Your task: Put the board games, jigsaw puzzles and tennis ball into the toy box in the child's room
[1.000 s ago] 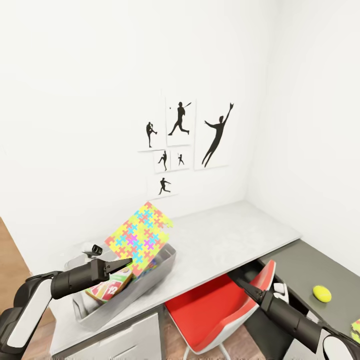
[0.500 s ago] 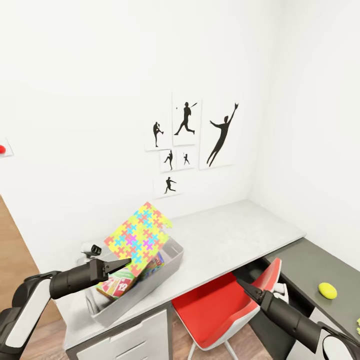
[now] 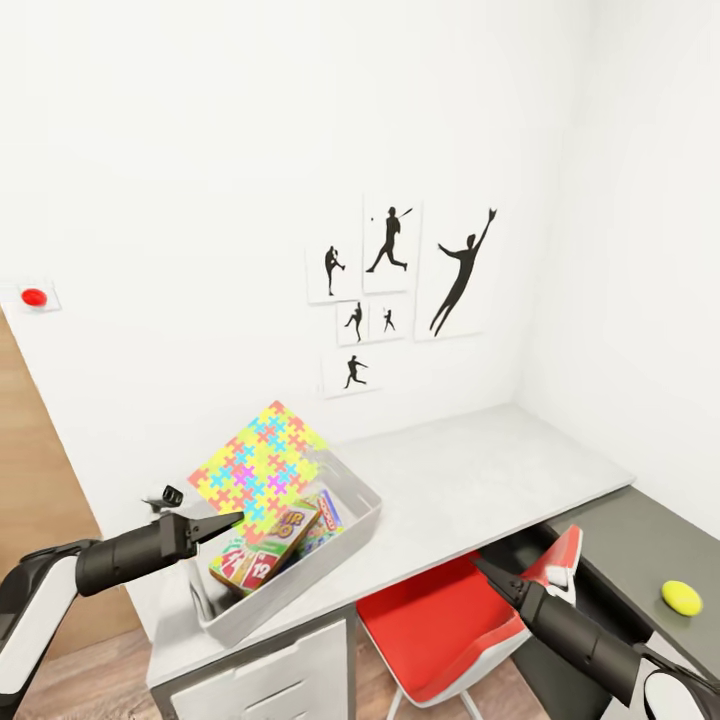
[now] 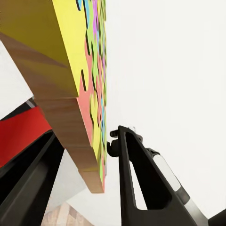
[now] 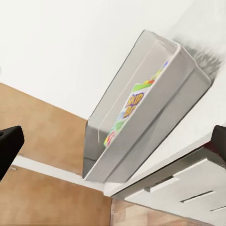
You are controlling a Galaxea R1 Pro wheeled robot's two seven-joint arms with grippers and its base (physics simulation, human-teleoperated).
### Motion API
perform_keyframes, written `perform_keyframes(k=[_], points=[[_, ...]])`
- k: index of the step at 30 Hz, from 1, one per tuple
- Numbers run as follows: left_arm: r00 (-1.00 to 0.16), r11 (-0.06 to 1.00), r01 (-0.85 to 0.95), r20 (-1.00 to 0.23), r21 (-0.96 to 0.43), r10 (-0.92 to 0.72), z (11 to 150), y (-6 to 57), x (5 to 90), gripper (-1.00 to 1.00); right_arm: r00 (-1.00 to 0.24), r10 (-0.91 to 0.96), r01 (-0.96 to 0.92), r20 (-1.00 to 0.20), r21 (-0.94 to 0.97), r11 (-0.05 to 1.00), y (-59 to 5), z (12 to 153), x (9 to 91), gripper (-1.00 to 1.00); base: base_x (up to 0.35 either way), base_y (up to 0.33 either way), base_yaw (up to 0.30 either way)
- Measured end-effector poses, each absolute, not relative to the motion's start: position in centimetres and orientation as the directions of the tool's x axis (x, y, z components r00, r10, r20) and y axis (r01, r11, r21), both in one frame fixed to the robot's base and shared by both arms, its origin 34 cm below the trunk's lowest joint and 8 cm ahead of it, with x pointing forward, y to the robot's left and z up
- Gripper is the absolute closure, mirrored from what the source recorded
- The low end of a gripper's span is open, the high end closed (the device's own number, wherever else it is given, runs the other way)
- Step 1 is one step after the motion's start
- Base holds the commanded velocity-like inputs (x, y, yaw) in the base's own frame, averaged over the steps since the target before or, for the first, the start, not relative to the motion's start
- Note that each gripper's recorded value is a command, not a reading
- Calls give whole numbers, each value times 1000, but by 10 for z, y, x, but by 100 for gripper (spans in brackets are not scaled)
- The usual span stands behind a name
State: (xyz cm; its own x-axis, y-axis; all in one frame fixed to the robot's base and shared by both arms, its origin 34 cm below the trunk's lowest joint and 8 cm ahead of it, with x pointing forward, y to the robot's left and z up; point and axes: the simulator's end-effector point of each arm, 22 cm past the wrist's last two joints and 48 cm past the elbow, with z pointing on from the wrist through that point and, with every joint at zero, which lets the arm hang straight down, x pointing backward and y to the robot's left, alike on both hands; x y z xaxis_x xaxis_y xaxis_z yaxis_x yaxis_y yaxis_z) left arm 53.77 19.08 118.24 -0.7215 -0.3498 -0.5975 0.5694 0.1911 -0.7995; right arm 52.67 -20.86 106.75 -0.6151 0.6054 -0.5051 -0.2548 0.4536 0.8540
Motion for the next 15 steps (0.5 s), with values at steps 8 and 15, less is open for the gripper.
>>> perform_keyframes(k=[8, 15], points=[[-719, 191, 573, -601, -797, -349, 1184, 191, 537, 100, -614, 604, -258, -508, 852, 455, -208, 1069, 526, -100, 0, 0, 216], [-721, 192, 569, -598, -799, -350, 1182, 191, 538, 100, -618, 602, -253, -506, 853, 457, -209, 1066, 526, -100, 0, 0, 22]])
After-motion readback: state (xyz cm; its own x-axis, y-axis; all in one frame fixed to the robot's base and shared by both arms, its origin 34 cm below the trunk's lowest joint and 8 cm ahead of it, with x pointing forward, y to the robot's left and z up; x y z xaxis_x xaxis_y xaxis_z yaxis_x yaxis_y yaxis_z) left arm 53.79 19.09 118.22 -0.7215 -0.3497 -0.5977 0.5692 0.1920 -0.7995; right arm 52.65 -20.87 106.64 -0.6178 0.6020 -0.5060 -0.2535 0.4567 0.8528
